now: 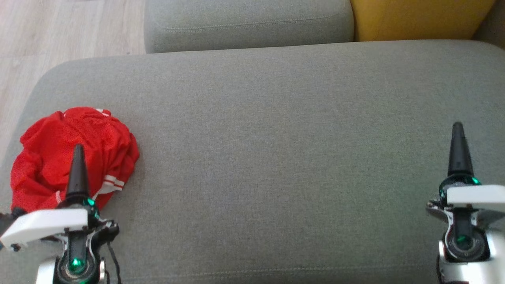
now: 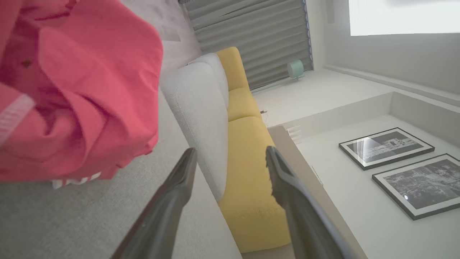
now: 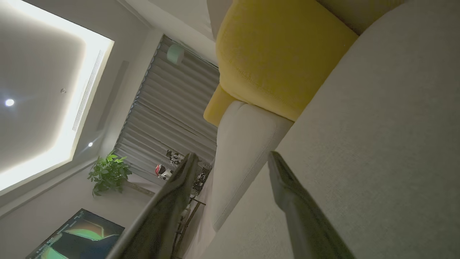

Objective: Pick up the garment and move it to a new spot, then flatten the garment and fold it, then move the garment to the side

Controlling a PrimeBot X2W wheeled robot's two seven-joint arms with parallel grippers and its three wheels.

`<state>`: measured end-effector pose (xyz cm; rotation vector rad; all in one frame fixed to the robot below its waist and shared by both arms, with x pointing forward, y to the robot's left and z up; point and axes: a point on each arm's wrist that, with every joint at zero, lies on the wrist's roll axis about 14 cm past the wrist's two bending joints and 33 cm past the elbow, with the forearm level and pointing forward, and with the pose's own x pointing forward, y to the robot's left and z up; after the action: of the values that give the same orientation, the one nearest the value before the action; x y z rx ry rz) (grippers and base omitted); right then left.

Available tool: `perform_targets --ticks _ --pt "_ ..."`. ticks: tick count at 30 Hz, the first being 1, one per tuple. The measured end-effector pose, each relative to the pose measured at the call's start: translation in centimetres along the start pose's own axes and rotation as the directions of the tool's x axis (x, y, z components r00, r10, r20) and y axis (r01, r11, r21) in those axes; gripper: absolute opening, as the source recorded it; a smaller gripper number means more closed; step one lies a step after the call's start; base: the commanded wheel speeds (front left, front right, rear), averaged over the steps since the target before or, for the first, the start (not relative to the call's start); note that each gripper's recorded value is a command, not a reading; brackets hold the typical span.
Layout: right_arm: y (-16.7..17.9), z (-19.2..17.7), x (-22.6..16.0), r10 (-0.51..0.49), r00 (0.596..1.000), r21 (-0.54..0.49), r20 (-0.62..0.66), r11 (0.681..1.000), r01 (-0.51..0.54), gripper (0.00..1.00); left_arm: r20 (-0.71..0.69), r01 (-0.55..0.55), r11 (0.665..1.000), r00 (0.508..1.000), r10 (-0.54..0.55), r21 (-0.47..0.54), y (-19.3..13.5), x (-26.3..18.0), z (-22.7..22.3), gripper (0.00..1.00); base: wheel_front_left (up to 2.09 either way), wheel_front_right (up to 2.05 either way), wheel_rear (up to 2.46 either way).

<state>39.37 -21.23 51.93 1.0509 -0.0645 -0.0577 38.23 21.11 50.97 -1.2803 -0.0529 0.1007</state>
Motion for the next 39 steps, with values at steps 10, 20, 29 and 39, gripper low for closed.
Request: perform_targets --ticks 10,20,29,39 --pt "3.9 -0.4 0.6 0.119 0.993 -0.245 -0.012 0.962 -0.119 1.00 -0.008 0.099 0.979 0.995 -0.099 0.177 -3.3 0.3 -0.7 1.00 0.00 0.00 0.00" --pt "5.9 -1.1 0.6 0.188 0.982 -0.441 -0.030 0.879 -0.182 1.00 -0.071 0.173 0.905 0.985 -0.158 0.389 -5.4 0.4 -3.3 1.00 0.00 0.00 0.00" --pt "5.8 -2.4 0.3 0.193 0.978 -0.563 -0.074 0.802 -0.200 1.00 -0.174 0.276 0.761 0.961 -0.214 0.587 -6.8 -0.2 -6.7 1.00 0.00 0.00 0.00" --pt "5.4 -4.1 0.0 0.192 0.973 -0.681 -0.129 0.696 -0.228 1.00 -0.265 0.330 0.572 0.944 -0.196 0.751 -6.2 -0.8 -9.4 1.00 0.00 0.00 0.00"
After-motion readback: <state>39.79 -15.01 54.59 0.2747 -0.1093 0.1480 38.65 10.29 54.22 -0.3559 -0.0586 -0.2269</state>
